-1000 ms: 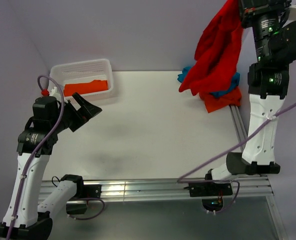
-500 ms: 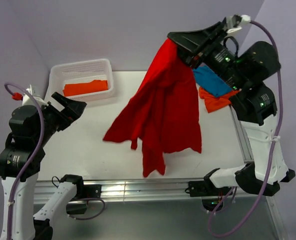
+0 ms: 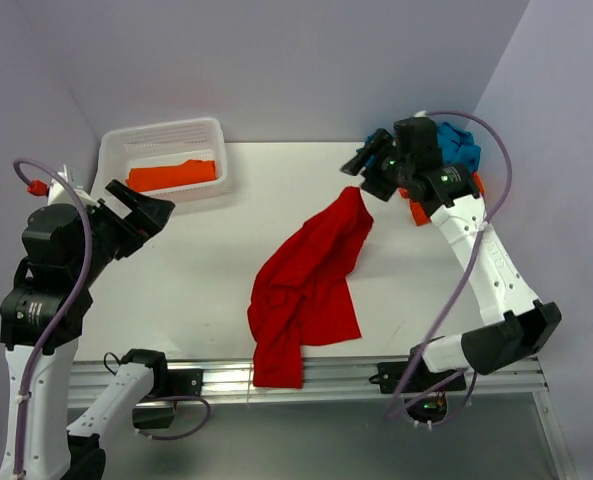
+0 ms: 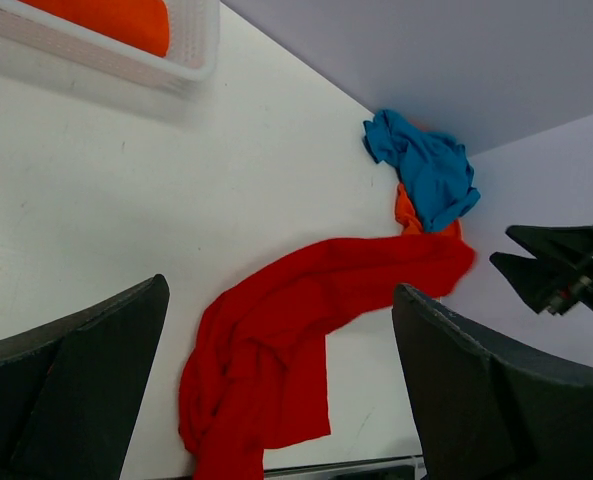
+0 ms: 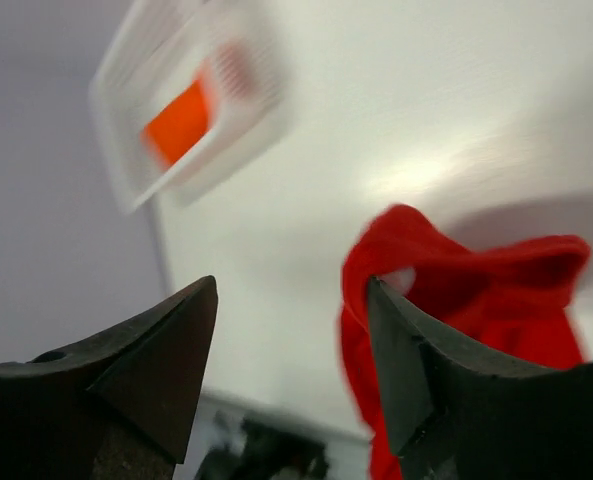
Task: Roll the t-shirts
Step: Move the tshirt to the center of the board
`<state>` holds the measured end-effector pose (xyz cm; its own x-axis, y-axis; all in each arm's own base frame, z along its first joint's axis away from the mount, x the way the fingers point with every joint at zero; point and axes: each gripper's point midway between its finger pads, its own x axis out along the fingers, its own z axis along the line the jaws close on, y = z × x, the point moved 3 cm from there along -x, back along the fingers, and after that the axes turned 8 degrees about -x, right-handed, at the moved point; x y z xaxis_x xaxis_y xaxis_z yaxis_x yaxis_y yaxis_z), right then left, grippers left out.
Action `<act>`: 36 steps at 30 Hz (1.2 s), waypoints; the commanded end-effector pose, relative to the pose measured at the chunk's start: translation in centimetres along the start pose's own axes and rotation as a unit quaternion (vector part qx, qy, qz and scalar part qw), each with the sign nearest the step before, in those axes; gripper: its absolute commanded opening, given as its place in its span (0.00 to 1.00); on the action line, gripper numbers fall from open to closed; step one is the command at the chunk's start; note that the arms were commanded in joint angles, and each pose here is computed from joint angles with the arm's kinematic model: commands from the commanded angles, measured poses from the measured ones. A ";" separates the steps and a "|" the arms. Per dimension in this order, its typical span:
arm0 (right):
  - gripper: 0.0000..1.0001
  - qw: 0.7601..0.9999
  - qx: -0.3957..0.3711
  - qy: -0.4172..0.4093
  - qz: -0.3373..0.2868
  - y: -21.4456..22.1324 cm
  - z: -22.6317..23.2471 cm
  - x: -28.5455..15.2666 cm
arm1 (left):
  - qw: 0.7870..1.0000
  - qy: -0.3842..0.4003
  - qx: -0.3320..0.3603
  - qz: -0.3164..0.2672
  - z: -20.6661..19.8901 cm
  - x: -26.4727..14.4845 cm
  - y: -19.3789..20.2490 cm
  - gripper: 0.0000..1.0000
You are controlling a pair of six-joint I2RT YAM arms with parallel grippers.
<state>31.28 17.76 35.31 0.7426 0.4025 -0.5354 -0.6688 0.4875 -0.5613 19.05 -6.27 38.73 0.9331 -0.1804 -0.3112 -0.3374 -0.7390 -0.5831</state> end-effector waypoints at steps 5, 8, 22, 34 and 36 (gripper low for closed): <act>0.71 0.974 -0.003 0.226 0.013 -4.3 -13.4 6.1 | 0.995 0.034 -0.010 0.095 0.2 3.3 3.4 1.00; 0.70 0.966 -0.011 0.243 0.084 -2.1 -14.1 8.3 | 0.992 0.036 -0.018 0.120 1.3 5.3 5.0 1.00; 0.22 0.919 0.072 0.386 0.025 -4.7 -27.0 16.0 | 0.962 -0.053 -0.028 0.265 5.9 11.4 16.2 0.99; 0.17 0.879 0.175 0.442 -0.031 -9.9 -35.6 23.7 | 0.935 -0.069 0.004 0.348 5.4 12.3 21.1 0.99; 0.15 0.880 0.211 0.423 -0.051 -12.1 -36.8 24.2 | 0.931 -0.074 0.005 0.359 5.7 12.3 21.5 1.00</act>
<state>54.14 -3.29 5.71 0.3722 -0.2662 -0.8891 -0.5289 0.7264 -0.4389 21.90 -19.80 16.89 0.4321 -0.4990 -0.7512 -0.8592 -0.4809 -0.1747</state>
